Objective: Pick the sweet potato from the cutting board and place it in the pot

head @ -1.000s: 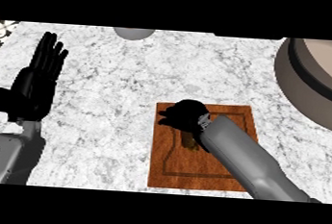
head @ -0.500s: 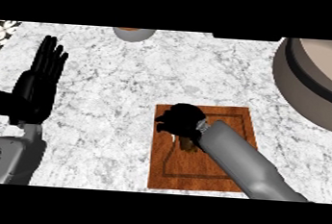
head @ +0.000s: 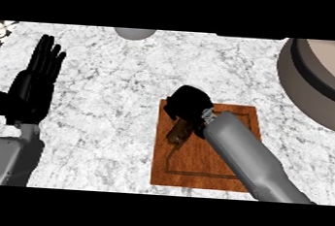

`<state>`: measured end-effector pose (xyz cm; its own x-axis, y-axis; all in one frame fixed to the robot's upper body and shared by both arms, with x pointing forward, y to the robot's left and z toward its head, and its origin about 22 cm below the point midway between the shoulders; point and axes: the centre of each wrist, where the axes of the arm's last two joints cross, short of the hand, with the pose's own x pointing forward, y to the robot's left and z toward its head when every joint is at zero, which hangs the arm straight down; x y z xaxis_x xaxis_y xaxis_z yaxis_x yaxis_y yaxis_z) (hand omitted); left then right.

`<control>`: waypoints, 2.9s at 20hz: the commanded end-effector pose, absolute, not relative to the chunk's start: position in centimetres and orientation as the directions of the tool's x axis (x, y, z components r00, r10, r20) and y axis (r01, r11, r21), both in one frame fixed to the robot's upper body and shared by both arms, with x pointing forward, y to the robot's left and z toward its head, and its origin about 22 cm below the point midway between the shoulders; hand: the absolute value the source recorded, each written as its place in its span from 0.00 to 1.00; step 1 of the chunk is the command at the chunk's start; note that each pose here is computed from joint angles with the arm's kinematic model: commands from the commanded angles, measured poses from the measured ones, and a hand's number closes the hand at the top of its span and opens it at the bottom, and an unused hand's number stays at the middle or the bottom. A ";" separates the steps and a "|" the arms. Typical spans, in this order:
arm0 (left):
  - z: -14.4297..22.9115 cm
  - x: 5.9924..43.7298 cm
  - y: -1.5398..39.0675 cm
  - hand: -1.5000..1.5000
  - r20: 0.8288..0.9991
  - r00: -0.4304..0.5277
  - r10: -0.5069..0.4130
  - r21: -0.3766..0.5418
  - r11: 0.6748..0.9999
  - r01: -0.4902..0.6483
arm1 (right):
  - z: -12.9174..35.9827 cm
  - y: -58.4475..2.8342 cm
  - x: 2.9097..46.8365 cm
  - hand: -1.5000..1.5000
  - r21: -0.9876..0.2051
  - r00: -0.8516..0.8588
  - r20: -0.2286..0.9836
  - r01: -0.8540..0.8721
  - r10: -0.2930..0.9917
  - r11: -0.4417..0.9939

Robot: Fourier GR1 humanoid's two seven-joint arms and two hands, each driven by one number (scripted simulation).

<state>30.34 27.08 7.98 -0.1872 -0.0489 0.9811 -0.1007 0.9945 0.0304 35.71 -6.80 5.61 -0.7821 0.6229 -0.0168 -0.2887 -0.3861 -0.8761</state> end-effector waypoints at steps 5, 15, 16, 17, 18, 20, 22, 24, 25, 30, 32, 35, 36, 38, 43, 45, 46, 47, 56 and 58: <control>8.3 30.3 27.7 0.50 0.978 -0.203 -0.055 0.030 0.992 -0.125 | 11.5 -15.1 41.9 1.00 -0.981 -0.079 0.087 -0.179 0.993 0.072; 8.9 30.9 25.5 0.50 0.973 -0.229 -0.029 0.020 0.999 -0.045 | 21.8 -18.4 44.8 1.00 -0.909 0.606 0.294 0.416 0.739 0.020; 8.8 30.7 25.1 0.50 0.973 -0.226 -0.038 0.034 0.999 -0.021 | 21.7 -19.2 45.0 1.00 -0.895 0.653 0.298 0.445 0.696 -0.034; 9.3 31.2 24.7 0.50 0.973 -0.229 -0.031 0.029 1.000 -0.012 | 22.7 -18.3 45.1 1.00 -0.864 0.659 0.332 0.499 0.675 -0.062; 8.7 31.0 24.5 0.50 0.975 -0.221 -0.015 0.013 1.000 -0.009 | 22.7 -19.4 45.4 1.00 -0.850 0.695 0.335 0.514 0.636 -0.114; 9.2 31.3 23.9 0.50 0.971 -0.238 -0.024 0.024 1.000 -0.002 | 22.7 -18.7 45.7 1.00 -0.820 0.744 0.334 0.532 0.578 -0.211; 8.6 31.2 24.5 0.50 0.976 -0.216 -0.020 0.018 1.000 -0.009 | 22.7 -20.1 46.1 1.00 -0.799 0.767 0.375 0.552 0.521 -0.238; 8.5 30.9 24.6 0.50 0.975 -0.217 -0.041 0.039 0.999 -0.013 | 23.7 -20.7 46.5 1.00 -0.783 0.791 0.372 0.549 0.486 -0.294; 8.3 31.2 23.5 0.50 0.974 -0.226 -0.012 0.007 1.000 -0.023 | 22.2 -20.8 46.6 1.00 -0.798 0.804 0.367 0.531 0.469 -0.285; 9.3 31.1 24.7 0.50 0.980 -0.194 -0.037 0.029 0.999 -0.043 | 24.4 -23.9 47.0 1.00 -0.837 0.846 0.356 0.478 0.396 -0.268; 8.7 31.0 25.8 0.50 0.980 -0.194 -0.034 0.022 0.998 -0.066 | 22.0 -25.6 46.9 1.00 -0.856 0.872 0.326 0.436 0.366 -0.276; 9.3 30.7 26.2 0.50 0.978 -0.203 -0.052 0.037 0.996 -0.077 | 19.3 -26.3 46.5 1.00 -0.850 0.865 0.344 0.452 0.366 -0.270; 8.0 30.8 26.7 0.50 0.978 -0.200 -0.054 0.037 0.996 -0.086 | 20.2 -26.5 46.6 1.00 -0.848 0.860 0.347 0.459 0.375 -0.267; 9.0 30.6 27.7 0.50 0.980 -0.194 -0.046 0.029 0.996 -0.090 | 18.6 -28.9 45.7 1.00 -0.841 0.853 0.363 0.473 0.375 -0.263; 8.2 29.7 24.5 0.50 0.981 -0.187 -0.053 0.036 0.995 -0.094 | 16.9 -32.9 44.2 1.00 -0.841 0.839 0.387 0.491 0.382 -0.228; 7.4 29.5 26.4 0.50 0.978 -0.206 -0.039 0.021 0.996 -0.088 | 15.2 -35.3 43.3 1.00 -0.847 0.852 0.363 0.471 0.377 -0.247; 9.2 30.6 27.3 0.50 0.977 -0.208 -0.042 0.021 0.995 -0.102 | 15.7 -36.1 42.9 1.00 -0.837 0.839 0.367 0.487 0.402 -0.251; 8.2 30.3 26.2 0.50 0.980 -0.195 -0.034 0.018 0.997 -0.081 | 15.6 -36.0 43.0 1.00 -0.845 0.846 0.366 0.477 0.388 -0.242; 7.8 30.8 26.3 0.50 0.979 -0.199 -0.041 0.029 0.998 -0.064 | 10.2 -41.3 40.4 1.00 -0.917 0.890 0.313 0.374 0.332 -0.137; 8.1 31.5 25.2 0.50 0.979 -0.202 -0.026 0.010 0.997 -0.083 | 9.6 -40.0 40.8 1.00 -0.894 0.864 0.423 0.447 0.271 -0.029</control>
